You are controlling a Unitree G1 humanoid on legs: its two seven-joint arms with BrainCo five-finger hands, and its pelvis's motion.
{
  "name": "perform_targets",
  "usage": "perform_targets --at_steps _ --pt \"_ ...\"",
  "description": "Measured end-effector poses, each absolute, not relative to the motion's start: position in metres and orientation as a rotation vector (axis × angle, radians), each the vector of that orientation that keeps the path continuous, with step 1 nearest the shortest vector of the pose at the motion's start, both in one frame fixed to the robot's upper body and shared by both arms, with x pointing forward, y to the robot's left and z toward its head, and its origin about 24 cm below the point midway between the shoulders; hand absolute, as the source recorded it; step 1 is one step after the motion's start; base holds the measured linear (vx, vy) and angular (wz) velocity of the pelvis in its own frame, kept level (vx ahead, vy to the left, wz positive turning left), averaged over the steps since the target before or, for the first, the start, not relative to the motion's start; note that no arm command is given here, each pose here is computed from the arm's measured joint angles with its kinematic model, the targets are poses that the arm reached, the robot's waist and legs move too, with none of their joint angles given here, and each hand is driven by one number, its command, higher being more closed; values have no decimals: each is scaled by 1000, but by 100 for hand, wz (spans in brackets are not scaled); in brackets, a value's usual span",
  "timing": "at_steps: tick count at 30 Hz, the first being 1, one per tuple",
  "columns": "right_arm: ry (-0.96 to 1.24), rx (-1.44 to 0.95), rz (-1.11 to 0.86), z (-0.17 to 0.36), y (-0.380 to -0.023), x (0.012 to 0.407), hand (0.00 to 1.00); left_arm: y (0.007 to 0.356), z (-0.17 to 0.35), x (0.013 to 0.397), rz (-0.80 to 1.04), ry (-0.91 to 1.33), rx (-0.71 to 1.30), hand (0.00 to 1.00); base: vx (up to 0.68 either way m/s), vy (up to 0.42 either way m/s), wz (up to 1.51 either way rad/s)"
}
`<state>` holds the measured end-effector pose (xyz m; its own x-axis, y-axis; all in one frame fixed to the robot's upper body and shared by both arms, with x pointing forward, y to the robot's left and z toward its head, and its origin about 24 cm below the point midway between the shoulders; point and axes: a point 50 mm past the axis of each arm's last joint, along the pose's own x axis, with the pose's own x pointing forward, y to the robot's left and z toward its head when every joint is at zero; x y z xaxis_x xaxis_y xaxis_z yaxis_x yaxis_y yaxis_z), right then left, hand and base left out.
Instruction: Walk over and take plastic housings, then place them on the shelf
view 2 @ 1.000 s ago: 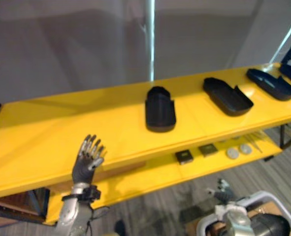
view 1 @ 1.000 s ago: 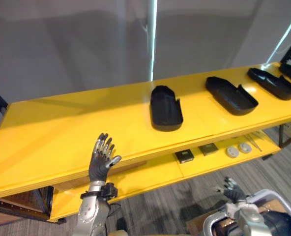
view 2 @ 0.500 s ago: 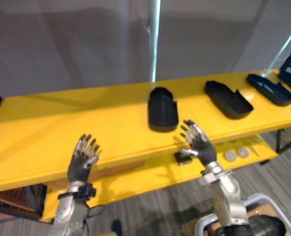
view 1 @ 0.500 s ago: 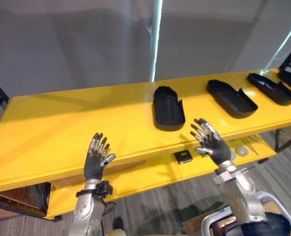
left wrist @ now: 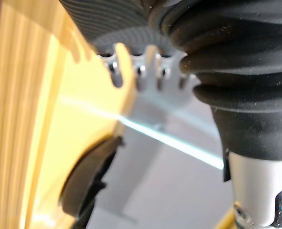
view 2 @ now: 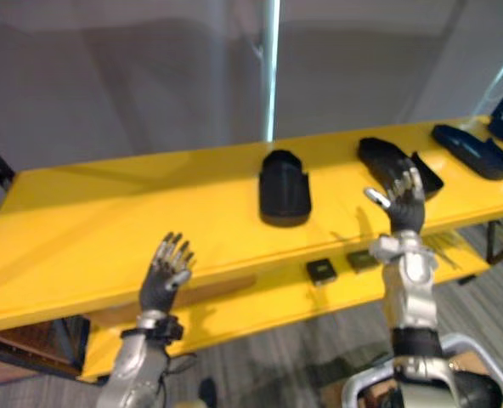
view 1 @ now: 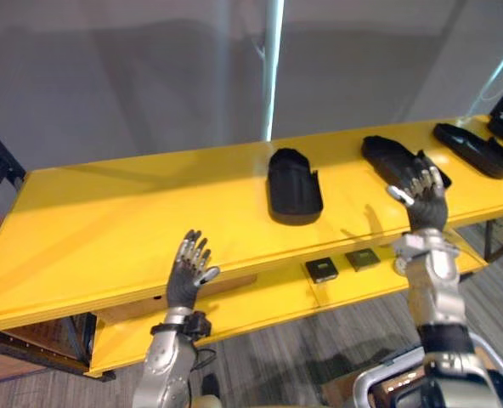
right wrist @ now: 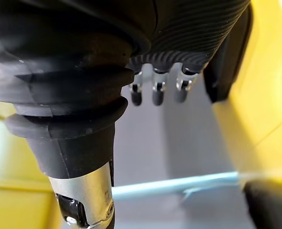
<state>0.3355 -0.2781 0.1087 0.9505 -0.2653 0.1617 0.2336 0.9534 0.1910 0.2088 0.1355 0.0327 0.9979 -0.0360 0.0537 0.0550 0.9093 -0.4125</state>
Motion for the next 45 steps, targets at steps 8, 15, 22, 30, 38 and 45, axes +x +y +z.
perform_targets --at_steps 8,15,22,30,38,45 --pt "-160 136 -227 116 -272 352 0 141 25 208 -47 -11 -416 0 20 -10 14" --pt "-291 64 -208 140 -264 350 0 137 25 207 -79 -12 -419 0 -17 -8 0" --pt "-425 43 44 146 -200 329 0 141 32 209 -59 -52 -433 0 -15 2 -1" --pt "-337 137 416 121 -111 316 0 138 34 205 -47 -62 -440 0 19 -2 2" --pt "-192 139 472 89 -71 312 0 137 30 201 -11 -38 -426 0 -28 3 6" --pt "0 73 303 60 -79 333 0 141 26 198 8 -17 -410 0 -32 -7 7"
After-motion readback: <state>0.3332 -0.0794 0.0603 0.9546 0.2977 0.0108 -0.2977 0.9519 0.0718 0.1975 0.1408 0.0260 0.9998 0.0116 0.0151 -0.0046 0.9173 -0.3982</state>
